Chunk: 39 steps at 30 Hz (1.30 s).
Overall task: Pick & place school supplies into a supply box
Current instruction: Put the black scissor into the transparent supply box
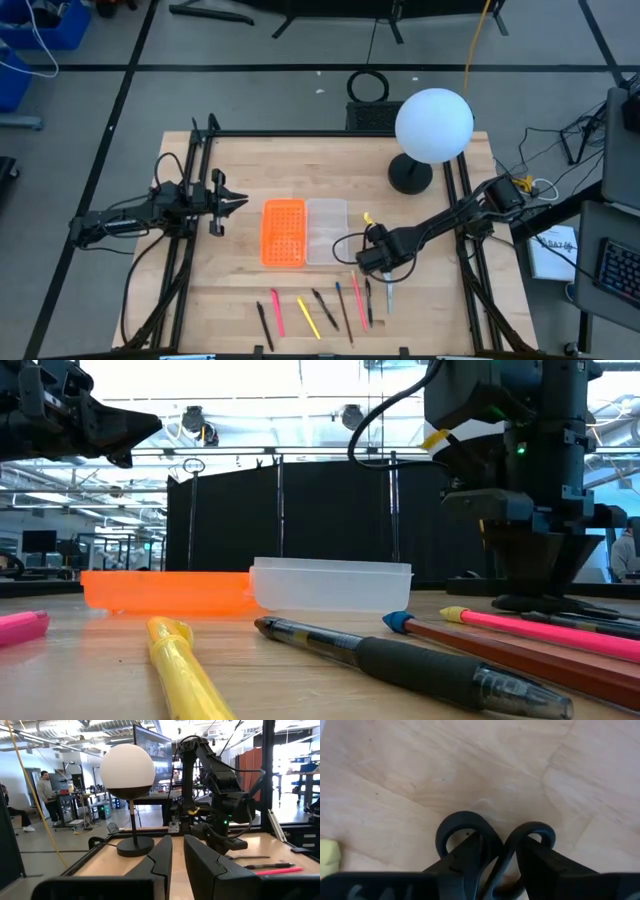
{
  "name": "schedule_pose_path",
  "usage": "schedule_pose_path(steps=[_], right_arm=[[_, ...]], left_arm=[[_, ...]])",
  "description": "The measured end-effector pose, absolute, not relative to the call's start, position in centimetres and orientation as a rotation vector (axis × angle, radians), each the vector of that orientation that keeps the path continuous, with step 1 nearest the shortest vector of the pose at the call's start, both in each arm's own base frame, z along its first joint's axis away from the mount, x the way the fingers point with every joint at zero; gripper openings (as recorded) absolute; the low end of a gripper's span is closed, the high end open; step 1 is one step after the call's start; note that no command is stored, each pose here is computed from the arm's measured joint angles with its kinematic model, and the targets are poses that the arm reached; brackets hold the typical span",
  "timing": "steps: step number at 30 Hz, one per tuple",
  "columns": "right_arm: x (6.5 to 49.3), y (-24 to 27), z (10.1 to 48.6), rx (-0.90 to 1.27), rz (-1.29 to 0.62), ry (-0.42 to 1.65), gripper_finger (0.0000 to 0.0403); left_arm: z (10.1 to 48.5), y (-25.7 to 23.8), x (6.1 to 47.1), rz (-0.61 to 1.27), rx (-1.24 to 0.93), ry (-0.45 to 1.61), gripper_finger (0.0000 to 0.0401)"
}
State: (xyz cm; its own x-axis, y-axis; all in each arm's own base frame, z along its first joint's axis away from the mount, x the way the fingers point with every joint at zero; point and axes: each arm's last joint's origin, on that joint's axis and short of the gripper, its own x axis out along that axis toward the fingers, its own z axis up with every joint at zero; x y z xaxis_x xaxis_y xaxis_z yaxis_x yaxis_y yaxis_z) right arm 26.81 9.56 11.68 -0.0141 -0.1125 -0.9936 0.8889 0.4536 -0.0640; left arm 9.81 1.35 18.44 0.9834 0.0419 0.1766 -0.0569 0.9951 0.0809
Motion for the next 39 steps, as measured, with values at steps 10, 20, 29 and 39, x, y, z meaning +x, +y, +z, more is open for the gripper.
schedule_pose_path(steps=[10, 20, 29, 39], right_arm=[[26.4, 9.1, 11.0, 0.721, -0.870, 1.416, 0.0040], [26.0, 7.9, 15.0, 0.796, -0.790, 1.301, 0.0040], [25.3, 7.0, 20.3, 0.812, -0.732, 0.988, 0.0040], [27.5, 3.6, 24.2, 0.915, -0.610, 0.600, 0.0040]], left_arm=[[18.4, 1.4, 9.8, 0.049, 0.070, -0.176, 0.0058], [18.4, 1.4, 9.8, 0.050, 0.081, -0.176, 0.0058], [18.3, 1.4, 9.8, 0.050, 0.081, -0.161, 0.0058], [18.3, 1.4, 9.8, 0.050, 0.081, -0.159, 0.0058]])
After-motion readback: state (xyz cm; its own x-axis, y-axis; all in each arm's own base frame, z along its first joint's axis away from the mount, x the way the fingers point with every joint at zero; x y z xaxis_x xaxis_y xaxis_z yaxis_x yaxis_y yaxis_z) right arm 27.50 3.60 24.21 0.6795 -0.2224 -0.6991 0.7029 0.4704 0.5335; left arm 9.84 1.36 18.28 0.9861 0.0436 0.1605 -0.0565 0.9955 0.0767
